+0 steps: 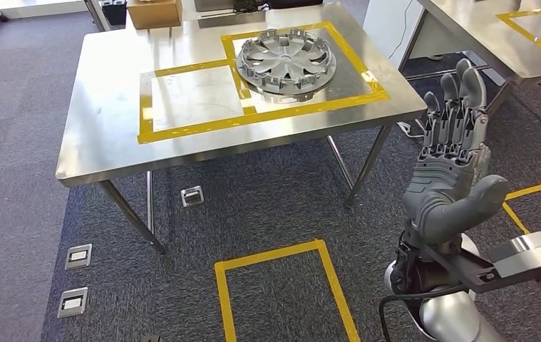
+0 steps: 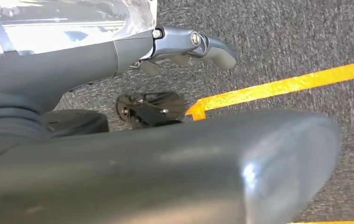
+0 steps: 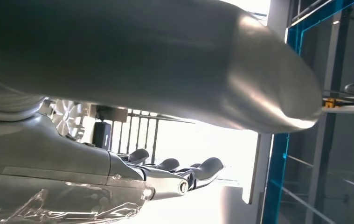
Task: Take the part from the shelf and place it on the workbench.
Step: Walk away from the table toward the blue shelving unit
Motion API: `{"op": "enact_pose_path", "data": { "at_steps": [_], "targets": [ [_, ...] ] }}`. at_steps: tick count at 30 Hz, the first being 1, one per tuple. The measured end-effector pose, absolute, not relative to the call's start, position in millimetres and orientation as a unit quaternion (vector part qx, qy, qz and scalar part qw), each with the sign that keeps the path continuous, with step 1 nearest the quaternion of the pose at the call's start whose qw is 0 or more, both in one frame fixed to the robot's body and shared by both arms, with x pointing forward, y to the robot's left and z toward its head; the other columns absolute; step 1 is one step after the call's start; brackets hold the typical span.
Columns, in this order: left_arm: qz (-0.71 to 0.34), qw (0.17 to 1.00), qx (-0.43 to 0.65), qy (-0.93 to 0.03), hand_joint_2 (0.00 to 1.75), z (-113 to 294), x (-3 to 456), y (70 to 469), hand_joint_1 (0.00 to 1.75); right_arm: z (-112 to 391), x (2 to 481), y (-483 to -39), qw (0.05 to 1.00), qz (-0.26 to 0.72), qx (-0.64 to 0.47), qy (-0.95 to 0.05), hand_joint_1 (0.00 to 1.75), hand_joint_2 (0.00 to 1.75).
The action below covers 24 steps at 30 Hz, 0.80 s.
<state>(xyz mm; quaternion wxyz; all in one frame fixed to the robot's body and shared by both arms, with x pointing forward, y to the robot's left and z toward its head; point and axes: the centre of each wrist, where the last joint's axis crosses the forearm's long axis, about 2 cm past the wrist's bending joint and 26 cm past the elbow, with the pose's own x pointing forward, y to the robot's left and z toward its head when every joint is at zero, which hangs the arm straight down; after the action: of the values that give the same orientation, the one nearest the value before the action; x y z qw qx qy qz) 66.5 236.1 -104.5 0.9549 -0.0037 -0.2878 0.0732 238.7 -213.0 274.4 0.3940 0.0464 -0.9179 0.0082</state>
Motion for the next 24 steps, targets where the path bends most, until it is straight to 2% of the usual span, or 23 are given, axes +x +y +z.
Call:
{"op": "enact_pose_path", "data": {
  "at_steps": [16,20,24],
  "targets": [
    [0.077,0.956,0.002,-0.281,0.00,-105,67,238,0.00,253,233,-227,0.446,-0.009,0.017,-0.895,0.00,0.00],
    [0.079,0.957,0.001,-0.279,0.00,-104,67,237,0.00,228,236,-233,0.543,-0.009,-0.003,-0.840,0.00,0.00],
    [0.080,0.959,0.002,-0.273,0.00,-104,67,236,0.00,181,245,-239,0.664,-0.019,0.016,-0.748,0.00,0.00]
  ]
}}
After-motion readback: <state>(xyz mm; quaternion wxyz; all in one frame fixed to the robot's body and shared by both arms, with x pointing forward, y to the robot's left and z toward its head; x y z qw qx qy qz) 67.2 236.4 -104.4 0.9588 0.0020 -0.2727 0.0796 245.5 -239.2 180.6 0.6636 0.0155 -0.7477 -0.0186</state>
